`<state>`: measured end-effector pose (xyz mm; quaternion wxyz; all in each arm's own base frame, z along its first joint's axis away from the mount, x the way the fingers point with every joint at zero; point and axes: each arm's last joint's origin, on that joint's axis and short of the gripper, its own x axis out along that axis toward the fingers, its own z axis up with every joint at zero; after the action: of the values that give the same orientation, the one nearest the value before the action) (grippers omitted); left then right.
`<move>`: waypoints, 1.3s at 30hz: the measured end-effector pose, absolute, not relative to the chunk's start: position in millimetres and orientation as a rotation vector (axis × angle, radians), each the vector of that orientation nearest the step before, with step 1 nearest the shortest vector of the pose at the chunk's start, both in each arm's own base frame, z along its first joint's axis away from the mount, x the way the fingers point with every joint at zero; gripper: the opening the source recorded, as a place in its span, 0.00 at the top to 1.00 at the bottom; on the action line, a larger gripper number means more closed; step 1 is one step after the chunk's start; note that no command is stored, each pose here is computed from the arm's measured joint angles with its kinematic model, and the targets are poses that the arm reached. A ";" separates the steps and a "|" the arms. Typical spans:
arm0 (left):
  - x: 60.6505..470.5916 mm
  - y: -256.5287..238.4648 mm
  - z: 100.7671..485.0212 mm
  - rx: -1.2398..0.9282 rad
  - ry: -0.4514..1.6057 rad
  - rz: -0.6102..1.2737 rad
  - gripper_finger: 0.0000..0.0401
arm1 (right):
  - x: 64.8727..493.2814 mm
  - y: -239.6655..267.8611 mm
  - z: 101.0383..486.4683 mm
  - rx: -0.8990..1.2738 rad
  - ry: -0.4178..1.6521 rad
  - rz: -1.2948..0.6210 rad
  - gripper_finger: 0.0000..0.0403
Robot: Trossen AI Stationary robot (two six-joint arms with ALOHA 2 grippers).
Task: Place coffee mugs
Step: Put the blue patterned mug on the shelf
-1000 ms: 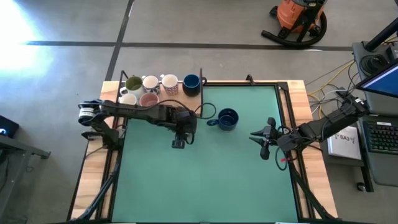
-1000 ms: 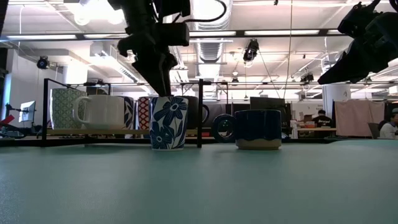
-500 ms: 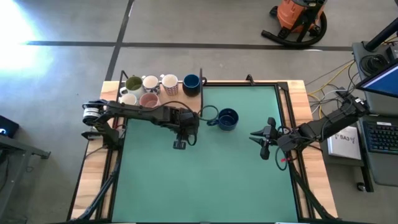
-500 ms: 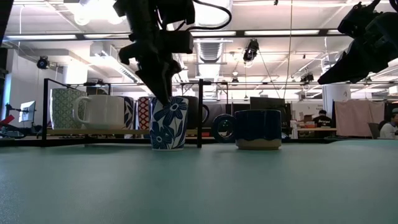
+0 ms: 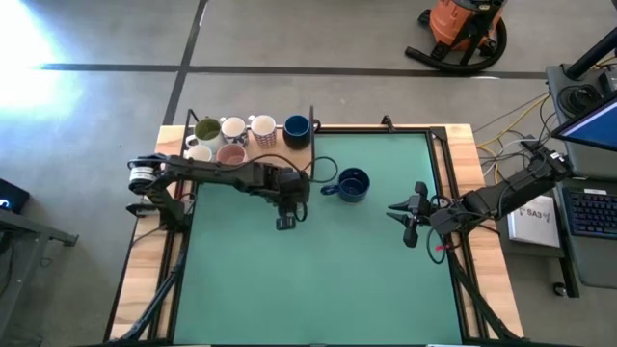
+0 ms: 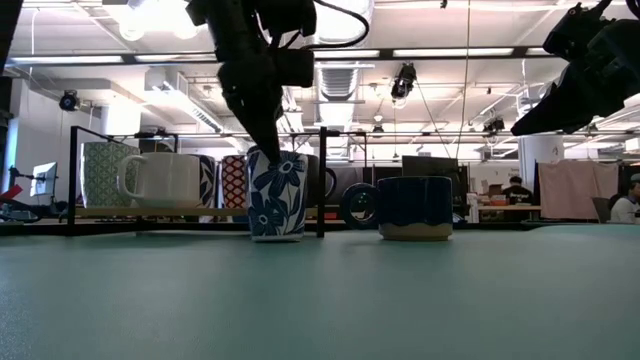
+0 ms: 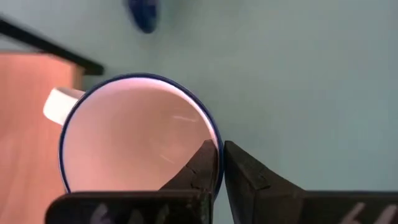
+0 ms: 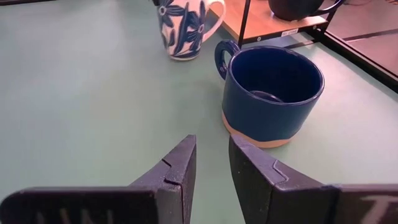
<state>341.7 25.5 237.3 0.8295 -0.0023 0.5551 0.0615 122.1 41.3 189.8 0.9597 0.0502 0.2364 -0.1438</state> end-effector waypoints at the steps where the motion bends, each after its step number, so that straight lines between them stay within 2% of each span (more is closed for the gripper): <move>1: 341.8 26.7 238.6 -0.020 1.176 0.155 0.99 | 122.1 41.3 189.9 0.102 0.479 -0.292 0.79; 7: 340.8 27.5 250.8 -0.025 1.196 0.174 0.99 | 122.1 41.3 189.9 0.102 0.479 -0.292 0.79; 13: 332.9 32.1 256.1 0.130 1.279 0.138 0.99 | 122.1 41.3 189.9 0.102 0.479 -0.292 0.79; 25: 303.0 66.0 286.8 0.187 1.253 0.148 0.99 | 122.1 41.3 189.9 0.102 0.479 -0.292 0.79; 39: 281.6 114.9 285.2 0.205 1.279 0.100 0.99 | 122.1 41.3 189.8 0.102 0.479 -0.292 0.79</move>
<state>281.6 114.9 285.2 0.7964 0.0955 0.5954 0.0464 122.1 41.3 189.8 0.9596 0.0501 0.2364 -0.1441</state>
